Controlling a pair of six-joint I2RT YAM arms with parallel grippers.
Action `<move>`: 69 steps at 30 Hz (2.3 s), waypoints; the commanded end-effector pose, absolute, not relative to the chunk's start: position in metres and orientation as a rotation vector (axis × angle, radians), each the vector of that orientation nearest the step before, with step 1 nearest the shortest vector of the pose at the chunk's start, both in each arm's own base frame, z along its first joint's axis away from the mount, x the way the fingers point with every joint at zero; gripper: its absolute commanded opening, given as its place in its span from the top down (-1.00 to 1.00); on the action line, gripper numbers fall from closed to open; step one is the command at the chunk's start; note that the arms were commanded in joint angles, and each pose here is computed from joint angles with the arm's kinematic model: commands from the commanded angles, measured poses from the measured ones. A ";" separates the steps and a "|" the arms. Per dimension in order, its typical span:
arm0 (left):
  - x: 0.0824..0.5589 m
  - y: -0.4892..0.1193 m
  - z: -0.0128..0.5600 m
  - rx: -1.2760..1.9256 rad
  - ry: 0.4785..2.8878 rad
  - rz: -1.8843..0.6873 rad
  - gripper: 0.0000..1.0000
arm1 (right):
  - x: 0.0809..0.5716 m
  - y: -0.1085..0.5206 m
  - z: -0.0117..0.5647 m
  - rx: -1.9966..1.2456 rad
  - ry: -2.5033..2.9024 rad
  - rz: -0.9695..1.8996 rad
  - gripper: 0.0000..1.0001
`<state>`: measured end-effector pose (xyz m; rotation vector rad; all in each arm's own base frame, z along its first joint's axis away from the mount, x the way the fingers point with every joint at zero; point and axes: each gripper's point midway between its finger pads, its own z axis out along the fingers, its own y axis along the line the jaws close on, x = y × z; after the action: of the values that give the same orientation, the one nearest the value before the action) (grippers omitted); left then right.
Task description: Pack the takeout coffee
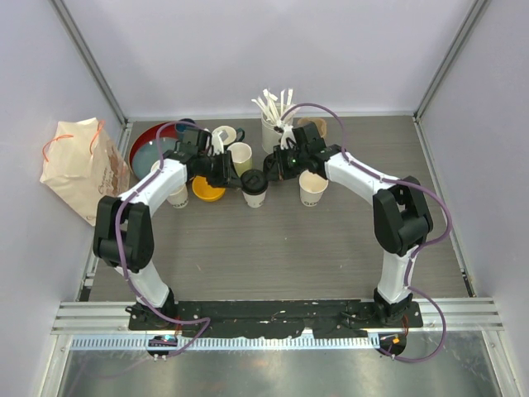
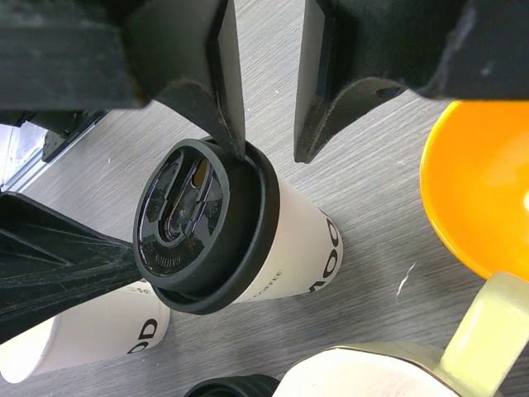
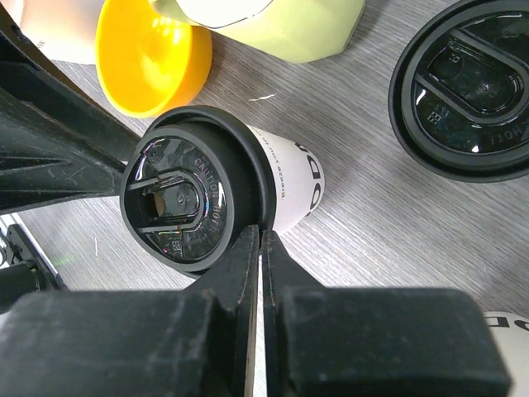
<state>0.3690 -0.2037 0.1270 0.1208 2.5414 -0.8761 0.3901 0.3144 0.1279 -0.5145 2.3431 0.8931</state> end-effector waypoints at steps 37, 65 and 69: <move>0.363 -0.202 0.124 0.149 2.513 -0.960 0.61 | 0.358 0.308 0.099 -0.538 2.471 0.898 0.79; 0.386 -0.201 0.156 0.227 2.460 -0.914 0.29 | 0.391 0.318 0.163 -0.568 2.336 0.855 0.25; 0.389 -0.197 0.164 0.236 2.439 -0.881 0.26 | 0.388 0.322 0.195 -0.748 2.193 0.851 -0.26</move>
<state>0.3797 -0.1991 0.1421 0.1948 2.5021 -0.9160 0.3846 0.3142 0.1485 -0.5708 2.3776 0.8656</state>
